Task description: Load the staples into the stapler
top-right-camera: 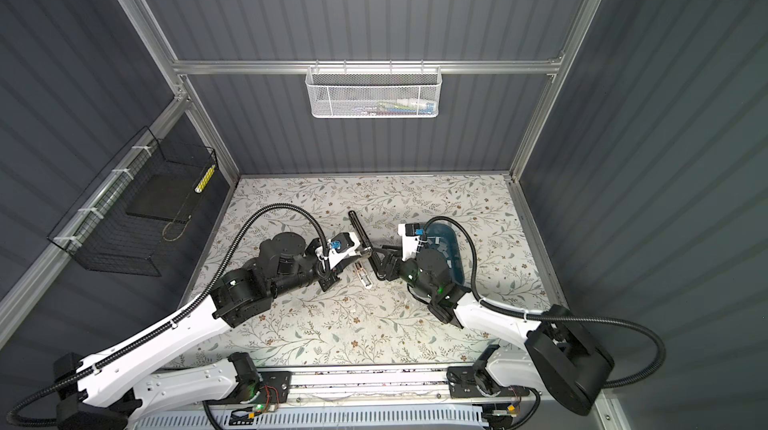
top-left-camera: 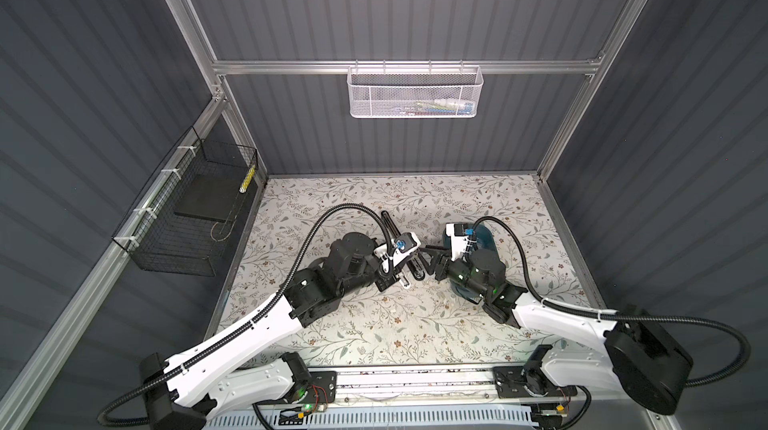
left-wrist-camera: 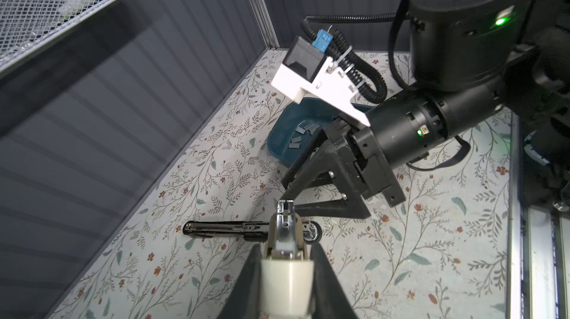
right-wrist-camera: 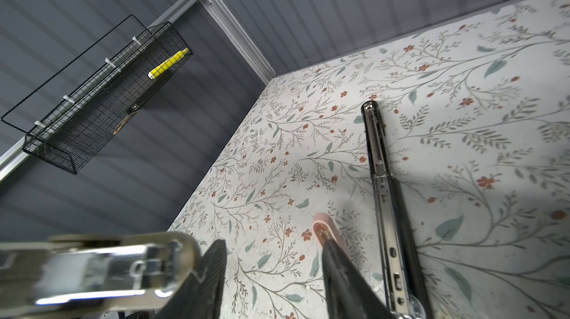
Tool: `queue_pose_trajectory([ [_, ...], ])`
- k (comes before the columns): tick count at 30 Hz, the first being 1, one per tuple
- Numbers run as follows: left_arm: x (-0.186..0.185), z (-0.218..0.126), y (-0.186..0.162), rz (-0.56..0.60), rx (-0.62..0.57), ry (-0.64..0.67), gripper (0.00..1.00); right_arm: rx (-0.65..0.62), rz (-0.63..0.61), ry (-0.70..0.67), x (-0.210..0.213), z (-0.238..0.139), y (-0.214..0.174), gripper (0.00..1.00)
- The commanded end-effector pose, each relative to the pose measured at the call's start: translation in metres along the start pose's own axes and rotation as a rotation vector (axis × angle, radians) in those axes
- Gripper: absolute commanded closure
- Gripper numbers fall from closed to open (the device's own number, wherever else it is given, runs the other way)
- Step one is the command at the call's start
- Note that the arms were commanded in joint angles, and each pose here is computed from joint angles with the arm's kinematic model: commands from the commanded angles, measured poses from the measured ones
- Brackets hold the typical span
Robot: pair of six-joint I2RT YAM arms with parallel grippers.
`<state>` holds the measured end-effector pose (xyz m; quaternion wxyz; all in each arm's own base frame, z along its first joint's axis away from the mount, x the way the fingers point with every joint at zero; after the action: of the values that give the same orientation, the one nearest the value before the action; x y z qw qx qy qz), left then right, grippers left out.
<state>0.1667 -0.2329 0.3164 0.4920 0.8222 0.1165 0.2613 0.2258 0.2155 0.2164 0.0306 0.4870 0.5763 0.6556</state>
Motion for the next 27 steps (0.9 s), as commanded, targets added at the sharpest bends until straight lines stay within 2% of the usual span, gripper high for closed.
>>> queue_pose_trajectory([
  [1,-0.001,0.014,-0.011,-0.102,-0.095,0.031,1.00,-0.009,-0.067,-0.091,-0.009,-0.013,-0.001,0.44],
  [5,0.003,0.030,-0.039,-0.133,-0.120,0.074,1.00,-0.042,-0.108,-0.141,-0.011,-0.028,0.004,0.42],
  [11,0.015,0.040,-0.077,-0.146,-0.132,0.075,1.00,-0.043,-0.169,-0.143,-0.009,-0.037,0.005,0.39],
  [18,0.000,0.037,-0.075,-0.039,-0.161,-0.091,1.00,0.008,-0.230,0.017,0.010,-0.031,0.004,0.46],
  [27,-0.006,0.017,-0.084,-0.054,-0.276,-0.034,1.00,0.100,-0.302,0.145,0.031,-0.019,-0.006,0.48],
])
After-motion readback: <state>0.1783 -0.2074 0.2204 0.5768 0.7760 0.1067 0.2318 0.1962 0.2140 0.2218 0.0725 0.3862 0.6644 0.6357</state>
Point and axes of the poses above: each gripper's point midway between its finger pads, its own z axis out along the fingers, its own x axis along the line the jaws close on, y = z × x, the point moved 8 cm from there along -z, back along the fingers, and after that the axes turned 2 degrees about z, right-handed, at the moved point
